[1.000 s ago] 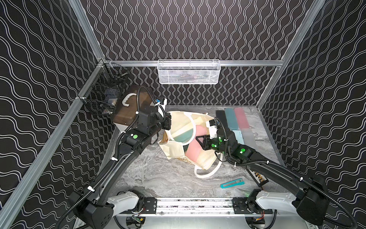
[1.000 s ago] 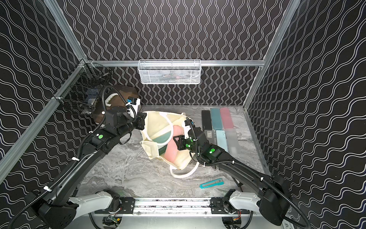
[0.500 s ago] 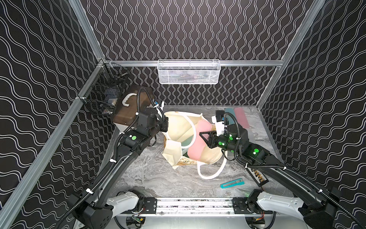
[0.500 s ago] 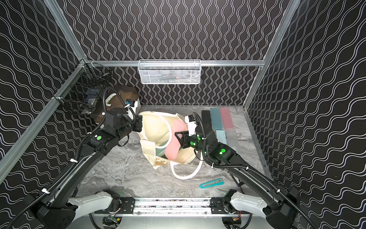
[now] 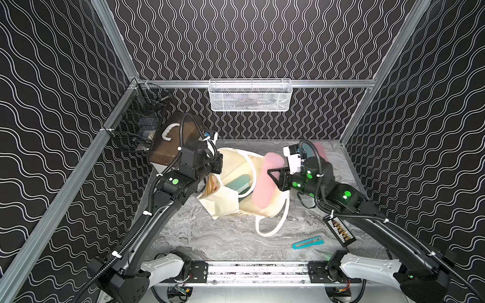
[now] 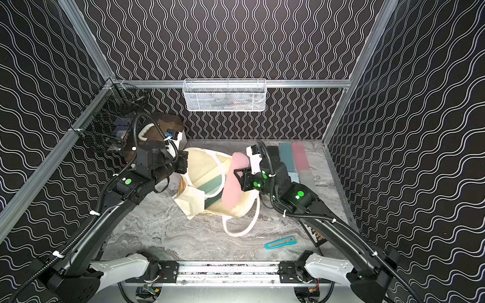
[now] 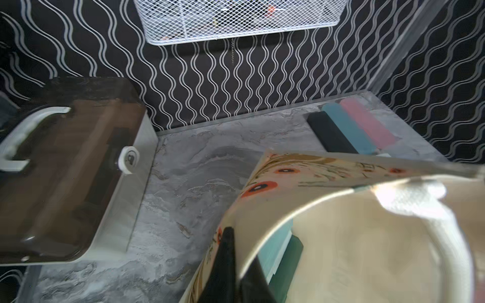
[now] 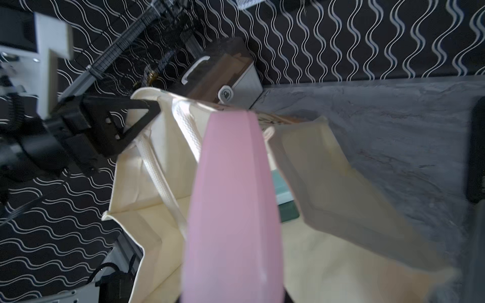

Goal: Take out the pencil case from the canvas bag
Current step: Place the pencil case at the center of the board.

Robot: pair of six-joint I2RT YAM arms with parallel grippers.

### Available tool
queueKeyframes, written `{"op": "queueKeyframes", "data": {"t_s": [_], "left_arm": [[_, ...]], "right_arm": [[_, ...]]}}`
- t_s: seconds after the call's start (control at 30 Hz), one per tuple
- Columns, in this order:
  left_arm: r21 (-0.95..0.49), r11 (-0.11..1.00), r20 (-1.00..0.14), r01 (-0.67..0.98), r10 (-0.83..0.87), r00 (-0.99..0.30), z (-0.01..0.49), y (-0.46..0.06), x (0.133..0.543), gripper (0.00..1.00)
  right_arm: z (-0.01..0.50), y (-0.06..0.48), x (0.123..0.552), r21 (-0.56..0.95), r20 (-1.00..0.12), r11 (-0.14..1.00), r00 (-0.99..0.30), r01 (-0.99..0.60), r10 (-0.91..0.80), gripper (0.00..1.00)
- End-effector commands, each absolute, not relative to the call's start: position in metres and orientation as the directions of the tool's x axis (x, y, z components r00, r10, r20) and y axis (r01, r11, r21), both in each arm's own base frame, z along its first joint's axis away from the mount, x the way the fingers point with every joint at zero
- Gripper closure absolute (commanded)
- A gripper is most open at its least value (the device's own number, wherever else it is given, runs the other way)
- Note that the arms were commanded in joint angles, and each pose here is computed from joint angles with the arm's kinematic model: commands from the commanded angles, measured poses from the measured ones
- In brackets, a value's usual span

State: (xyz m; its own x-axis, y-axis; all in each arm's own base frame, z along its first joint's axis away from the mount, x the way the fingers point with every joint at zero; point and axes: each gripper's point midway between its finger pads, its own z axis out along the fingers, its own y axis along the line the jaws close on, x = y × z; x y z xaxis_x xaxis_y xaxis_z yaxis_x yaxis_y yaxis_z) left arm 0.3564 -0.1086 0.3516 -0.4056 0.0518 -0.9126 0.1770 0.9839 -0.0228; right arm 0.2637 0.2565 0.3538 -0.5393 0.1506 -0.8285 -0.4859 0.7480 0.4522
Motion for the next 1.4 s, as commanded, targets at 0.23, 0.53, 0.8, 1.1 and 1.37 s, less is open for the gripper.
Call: {"op": "queueKeyframes", "data": {"t_s": [0.23, 0.53, 0.8, 1.1, 1.37], "left_arm": [[0.037, 0.996, -0.94, -0.084, 0.006, -0.342, 0.378, -0.059, 0.351, 1.0], [0.082, 0.975, -0.93, -0.206, 0.001, -0.368, 0.387, -0.033, 0.337, 1.0], [0.098, 0.971, -0.91, -0.219, -0.002, -0.416, 0.383, -0.029, 0.331, 1.0], [-0.037, 0.978, -0.904, -0.204, -0.119, -0.41, 0.384, -0.025, 0.333, 1.0], [-0.017, 0.973, -0.899, -0.229, -0.115, -0.422, 0.379, -0.015, 0.326, 1.0]], "right_arm": [[0.376, 0.188, 0.28, 0.28, -0.877, 0.93, -0.457, -0.24, 0.147, 0.89], [0.306, 0.178, 0.313, 0.137, -0.707, 0.985, -0.707, -0.105, 0.023, 0.9], [0.221, 0.184, 0.331, 0.07, -0.416, 0.994, -0.908, -0.085, -0.048, 0.92], [0.144, 0.165, 0.343, -0.132, -0.129, 0.99, -0.99, -0.047, -0.065, 0.93], [0.094, 0.152, 0.361, -0.247, -0.016, 0.969, -1.0, -0.002, -0.007, 0.87]]}}
